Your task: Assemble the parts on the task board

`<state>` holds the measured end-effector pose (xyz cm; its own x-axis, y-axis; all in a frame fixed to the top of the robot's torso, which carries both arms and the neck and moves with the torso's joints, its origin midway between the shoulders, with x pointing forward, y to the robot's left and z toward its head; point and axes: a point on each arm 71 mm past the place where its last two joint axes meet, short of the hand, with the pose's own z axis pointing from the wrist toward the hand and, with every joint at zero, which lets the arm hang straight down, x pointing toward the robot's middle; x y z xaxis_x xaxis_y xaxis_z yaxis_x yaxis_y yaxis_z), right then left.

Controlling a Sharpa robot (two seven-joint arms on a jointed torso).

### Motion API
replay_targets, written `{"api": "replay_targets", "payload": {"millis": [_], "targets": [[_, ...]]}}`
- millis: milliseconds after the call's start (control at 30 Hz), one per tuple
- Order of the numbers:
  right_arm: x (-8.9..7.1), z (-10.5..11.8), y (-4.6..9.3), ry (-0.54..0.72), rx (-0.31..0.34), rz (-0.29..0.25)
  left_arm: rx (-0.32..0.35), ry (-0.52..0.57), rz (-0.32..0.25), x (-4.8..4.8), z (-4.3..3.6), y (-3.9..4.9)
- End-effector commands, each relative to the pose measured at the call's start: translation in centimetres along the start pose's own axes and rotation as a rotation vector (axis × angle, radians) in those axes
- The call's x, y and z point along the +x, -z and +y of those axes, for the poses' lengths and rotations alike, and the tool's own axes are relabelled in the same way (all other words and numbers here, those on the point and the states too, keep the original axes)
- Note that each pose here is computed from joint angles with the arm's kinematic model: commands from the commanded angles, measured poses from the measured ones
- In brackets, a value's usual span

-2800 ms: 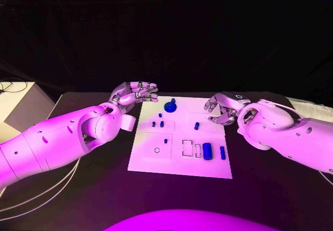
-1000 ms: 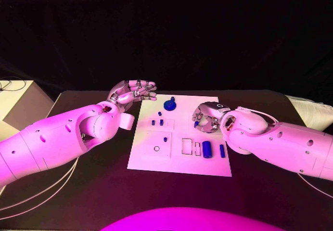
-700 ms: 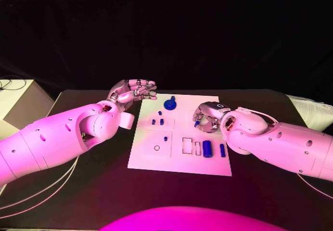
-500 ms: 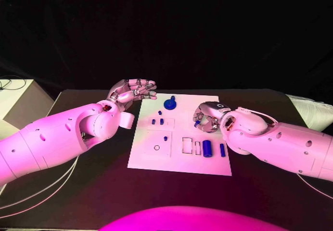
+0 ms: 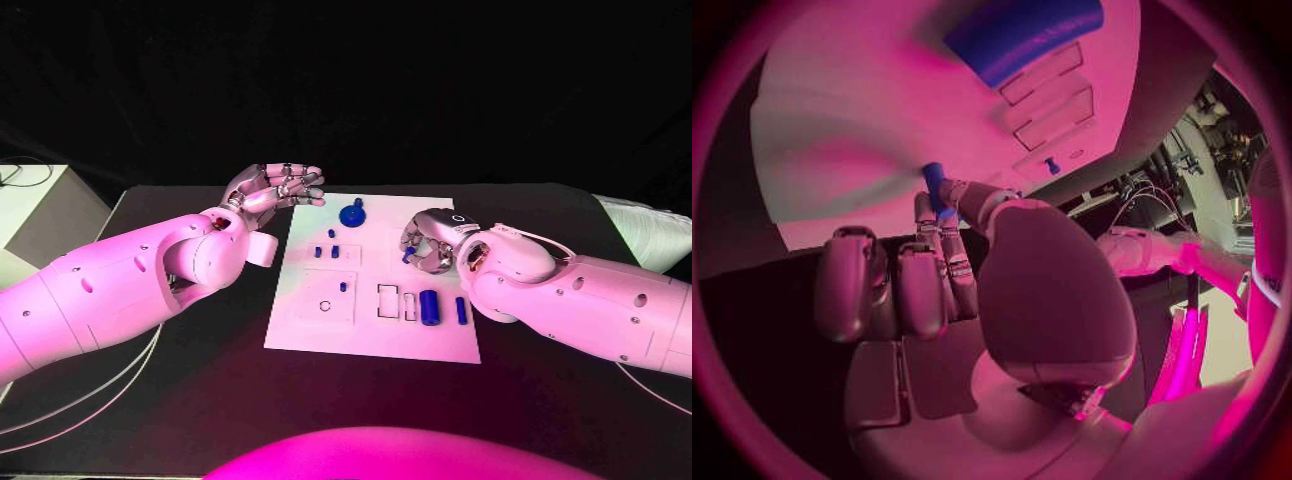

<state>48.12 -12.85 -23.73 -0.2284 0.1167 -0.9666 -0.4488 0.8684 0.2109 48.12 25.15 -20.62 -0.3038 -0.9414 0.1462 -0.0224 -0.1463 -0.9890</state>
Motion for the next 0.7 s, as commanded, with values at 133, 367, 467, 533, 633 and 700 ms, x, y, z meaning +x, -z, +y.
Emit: {"api": "replay_targets", "payload": {"millis": [133, 367, 467, 533, 633, 700], "targets": [[-0.5, 0.0, 0.3, 0.003, -0.005, -0.052, 0.007, 0.007, 0.013, 0.17, -0.05, -0.06], [-1.9, 0.2, 1.0, 0.005, -0.013, -0.085, 0.007, 0.006, 0.008, 0.03, -0.01, -0.09], [-2.7, 0.6, 1.5, 0.005, -0.024, -0.100, 0.007, 0.005, 0.006, -0.03, 0.00, -0.10], [-2.9, 1.0, 1.7, 0.001, -0.036, -0.105, 0.007, 0.005, 0.005, -0.04, 0.01, -0.10], [-3.1, 2.3, 1.9, -0.001, -0.071, -0.109, 0.008, 0.005, 0.005, -0.01, 0.02, -0.13], [-3.0, 3.2, 1.9, 0.001, -0.098, -0.105, 0.009, 0.006, 0.006, 0.03, 0.05, -0.15]]}}
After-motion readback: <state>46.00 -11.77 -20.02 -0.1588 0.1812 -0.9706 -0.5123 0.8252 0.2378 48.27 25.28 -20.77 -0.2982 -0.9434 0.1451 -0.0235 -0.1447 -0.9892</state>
